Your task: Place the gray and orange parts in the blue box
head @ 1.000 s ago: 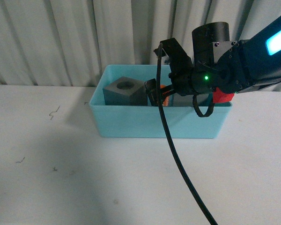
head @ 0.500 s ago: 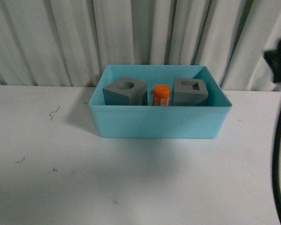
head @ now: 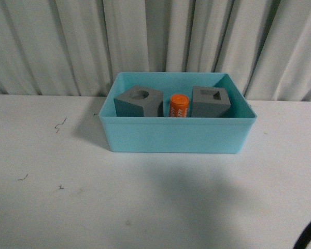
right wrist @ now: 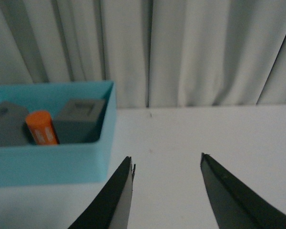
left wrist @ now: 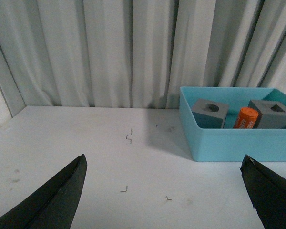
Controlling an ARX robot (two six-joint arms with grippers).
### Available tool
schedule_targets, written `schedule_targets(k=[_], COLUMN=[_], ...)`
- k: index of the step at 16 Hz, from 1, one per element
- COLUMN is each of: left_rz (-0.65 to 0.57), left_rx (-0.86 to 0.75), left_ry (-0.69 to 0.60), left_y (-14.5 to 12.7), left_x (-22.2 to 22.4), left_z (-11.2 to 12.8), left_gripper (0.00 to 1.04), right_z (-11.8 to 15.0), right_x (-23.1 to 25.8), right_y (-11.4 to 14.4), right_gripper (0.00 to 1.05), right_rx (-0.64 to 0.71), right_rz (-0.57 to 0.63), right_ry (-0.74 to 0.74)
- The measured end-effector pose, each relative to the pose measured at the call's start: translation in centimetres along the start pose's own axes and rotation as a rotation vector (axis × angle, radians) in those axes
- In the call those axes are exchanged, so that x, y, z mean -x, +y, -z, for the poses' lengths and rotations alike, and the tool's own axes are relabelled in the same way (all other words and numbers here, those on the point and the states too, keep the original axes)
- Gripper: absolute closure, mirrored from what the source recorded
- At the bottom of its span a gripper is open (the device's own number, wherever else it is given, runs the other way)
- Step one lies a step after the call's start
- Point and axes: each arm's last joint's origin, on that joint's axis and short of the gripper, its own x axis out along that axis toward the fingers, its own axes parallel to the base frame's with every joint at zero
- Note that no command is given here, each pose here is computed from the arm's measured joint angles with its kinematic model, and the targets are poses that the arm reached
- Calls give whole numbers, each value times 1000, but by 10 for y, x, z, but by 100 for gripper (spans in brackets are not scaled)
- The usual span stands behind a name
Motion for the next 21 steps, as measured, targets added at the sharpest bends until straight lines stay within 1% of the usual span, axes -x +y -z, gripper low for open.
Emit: schedule_targets(k=[1, 2, 4, 5, 6, 7, 9, 12, 21], left_rz=[0, 0, 0, 0, 0, 0, 0, 0, 0], left_rx=[0, 0, 0, 0, 0, 0, 0, 0, 0], left_ry=[0, 0, 0, 0, 0, 0, 0, 0, 0], left_y=[0, 0, 0, 0, 0, 0, 0, 0, 0], left_x=[0, 0, 0, 0, 0, 0, 0, 0, 0], left_z=[0, 0, 0, 0, 0, 0, 0, 0, 0], left_gripper=[7, 7, 7, 7, 7, 7, 7, 7, 7], right_z=[-8, -8, -5, -9, -11, -13, -24, -19, -26], right_x=[7, 14, 30, 37, 43, 48, 59, 73, 98], right_y=[0, 0, 0, 0, 0, 0, 0, 0, 0], right_gripper=[69, 78, 100, 103, 103, 103, 103, 103, 103], right_rx=[0, 0, 0, 0, 0, 0, 0, 0, 0], right_rz=[-1, -1, -2, -1, 0, -1, -1, -1, -1], right_ry=[-47, -44, -9, -24, -32, 0, -46, -24, -55])
